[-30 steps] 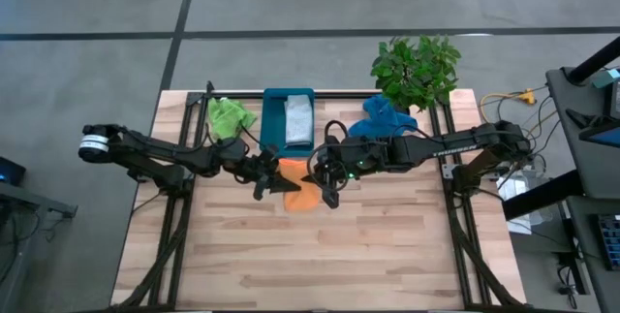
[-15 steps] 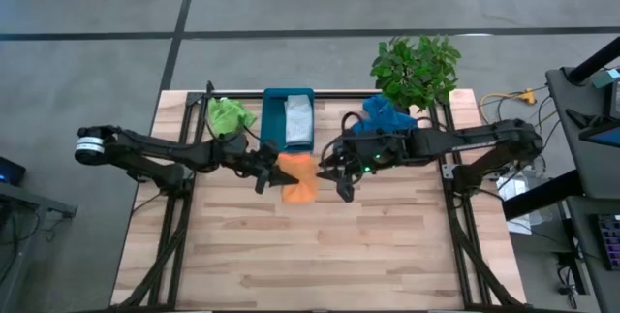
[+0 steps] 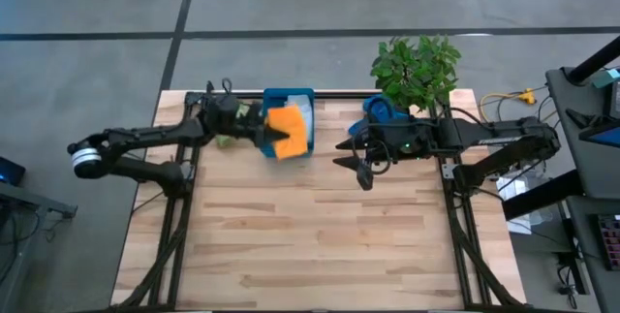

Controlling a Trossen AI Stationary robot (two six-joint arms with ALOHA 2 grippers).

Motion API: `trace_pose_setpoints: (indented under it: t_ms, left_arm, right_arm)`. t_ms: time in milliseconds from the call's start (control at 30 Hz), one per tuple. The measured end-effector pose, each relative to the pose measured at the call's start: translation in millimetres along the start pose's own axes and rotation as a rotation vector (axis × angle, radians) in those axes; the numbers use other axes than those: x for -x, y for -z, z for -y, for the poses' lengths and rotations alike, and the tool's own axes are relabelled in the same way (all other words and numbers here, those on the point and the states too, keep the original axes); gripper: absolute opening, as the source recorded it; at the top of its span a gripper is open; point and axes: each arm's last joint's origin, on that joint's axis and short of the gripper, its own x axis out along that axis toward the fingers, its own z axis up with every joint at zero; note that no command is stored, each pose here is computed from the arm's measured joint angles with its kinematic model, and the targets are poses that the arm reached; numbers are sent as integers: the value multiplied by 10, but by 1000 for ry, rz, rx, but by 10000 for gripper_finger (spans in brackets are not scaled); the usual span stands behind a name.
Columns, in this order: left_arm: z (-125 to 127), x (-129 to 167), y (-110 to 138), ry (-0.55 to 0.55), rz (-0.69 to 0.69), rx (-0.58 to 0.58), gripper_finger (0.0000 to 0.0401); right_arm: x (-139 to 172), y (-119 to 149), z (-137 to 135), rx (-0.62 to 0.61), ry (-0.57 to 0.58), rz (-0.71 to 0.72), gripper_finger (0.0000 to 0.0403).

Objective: Fold microfiber towels
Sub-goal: Put the orange microfiber cloth into the blue bin

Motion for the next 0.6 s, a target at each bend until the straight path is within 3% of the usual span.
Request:
trace_pose_setpoints:
  t_ms: [200, 600]
  left_arm:
    - [-358, 98, -216, -109, -60, 54, 0]
    - [-900, -550, -494, -187, -254, 113, 0]
  right_arm:
    - [-24, 9, 4, 56, 17, -1, 180]
    - [-75, 37, 4, 50, 22, -17, 173]
